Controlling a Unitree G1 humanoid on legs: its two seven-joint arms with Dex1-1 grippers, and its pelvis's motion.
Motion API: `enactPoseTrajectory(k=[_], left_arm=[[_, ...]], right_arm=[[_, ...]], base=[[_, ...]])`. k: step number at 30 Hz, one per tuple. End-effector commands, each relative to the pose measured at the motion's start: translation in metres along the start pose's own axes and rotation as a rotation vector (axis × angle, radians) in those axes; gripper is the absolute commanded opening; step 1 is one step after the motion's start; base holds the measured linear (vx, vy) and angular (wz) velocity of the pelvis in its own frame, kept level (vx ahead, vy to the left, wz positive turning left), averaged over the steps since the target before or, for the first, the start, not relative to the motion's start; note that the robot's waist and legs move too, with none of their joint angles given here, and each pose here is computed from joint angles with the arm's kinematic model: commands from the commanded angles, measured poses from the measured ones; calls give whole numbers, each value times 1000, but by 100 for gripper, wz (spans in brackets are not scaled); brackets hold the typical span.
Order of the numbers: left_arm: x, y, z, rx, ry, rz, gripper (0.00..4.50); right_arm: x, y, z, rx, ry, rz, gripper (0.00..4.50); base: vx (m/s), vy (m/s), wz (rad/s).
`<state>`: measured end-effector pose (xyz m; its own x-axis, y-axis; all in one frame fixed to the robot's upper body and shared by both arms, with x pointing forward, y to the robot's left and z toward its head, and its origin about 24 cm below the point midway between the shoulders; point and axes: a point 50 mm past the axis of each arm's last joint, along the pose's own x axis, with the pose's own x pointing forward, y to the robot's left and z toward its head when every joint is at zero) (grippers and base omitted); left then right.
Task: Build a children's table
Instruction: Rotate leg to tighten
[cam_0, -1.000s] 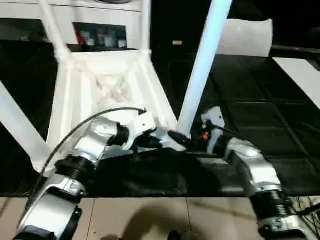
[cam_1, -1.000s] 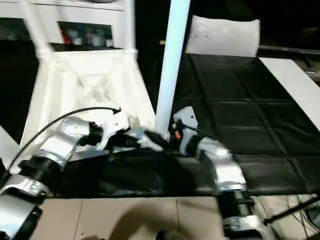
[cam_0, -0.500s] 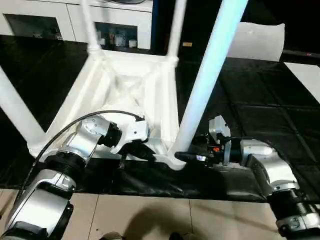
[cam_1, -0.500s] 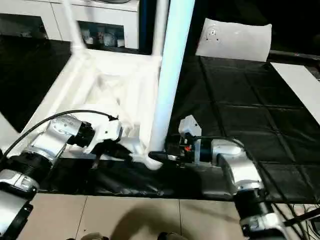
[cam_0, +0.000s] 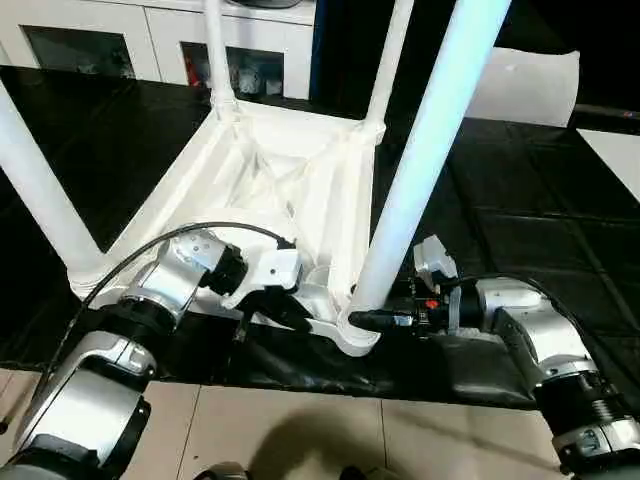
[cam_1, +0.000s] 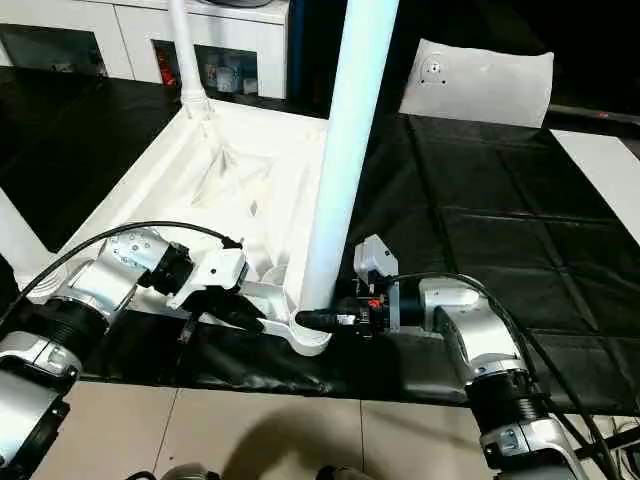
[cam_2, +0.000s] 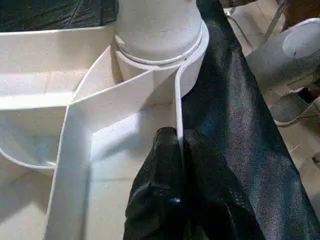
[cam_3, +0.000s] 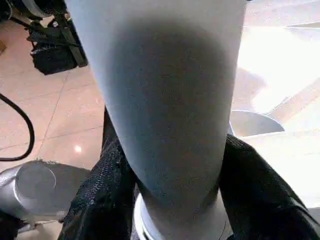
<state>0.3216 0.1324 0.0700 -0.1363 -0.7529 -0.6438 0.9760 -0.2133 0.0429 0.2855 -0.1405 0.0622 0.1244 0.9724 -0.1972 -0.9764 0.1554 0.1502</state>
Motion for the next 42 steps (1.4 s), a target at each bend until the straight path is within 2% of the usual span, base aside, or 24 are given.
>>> enactPoseTrajectory(k=[1,6,9,10,11,12,18,22,24,26,27,28,30,32,37,38,42], left_arm=[[7,6,8,0,9,12,0],[13,18,14,-121,-60,177,0],[26,26,24,-182,-112,288,0],[35,31,31,-221,-145,353,0],[35,32,32,-224,-148,359,0],[42,37,38,-254,-159,414,0],[61,48,62,-323,-210,570,0],[63,48,65,-319,-192,594,0],[62,48,64,-311,-189,587,0],[59,46,61,-302,-177,580,0],[55,44,58,-285,-179,564,0],[54,43,57,-279,-181,557,0],[50,41,51,-285,-171,543,0],[46,39,46,-260,-165,516,0],[33,29,31,-188,-150,414,0],[28,24,26,-153,-144,351,0],[24,19,20,-114,-109,288,0]], right_arm=[[3,3,1,51,-38,-14,196],[20,-4,-4,84,-44,-250,196],[40,-9,-6,146,-53,-432,195],[51,-12,-6,192,-70,-526,195],[53,-12,-6,196,-70,-534,195],[63,-14,-4,221,-74,-606,194],[95,-23,7,288,-111,-794,194],[101,-23,14,287,-152,-798,194],[100,-23,14,286,-160,-792,263],[94,-24,14,272,-174,-790,265],[88,-24,13,239,-184,-772,276],[85,-23,13,226,-187,-764,306],[76,-23,12,208,-194,-740,312],[65,-23,10,177,-191,-709,338],[32,-22,4,98,-151,-625,383],[16,-22,2,62,-125,-575,395],[4,-21,2,36,-105,-519,426]], base=[[0,0,0],[0,0,0],[0,0,0],[0,0,0],[0,0,0],[0,0,0],[0,0,0],[0,0,0],[0,0,0],[0,0,0],[0,0,0],[0,0,0],[0,0,0],[0,0,0],[0,0,0],[0,0,0],[0,0,0]])
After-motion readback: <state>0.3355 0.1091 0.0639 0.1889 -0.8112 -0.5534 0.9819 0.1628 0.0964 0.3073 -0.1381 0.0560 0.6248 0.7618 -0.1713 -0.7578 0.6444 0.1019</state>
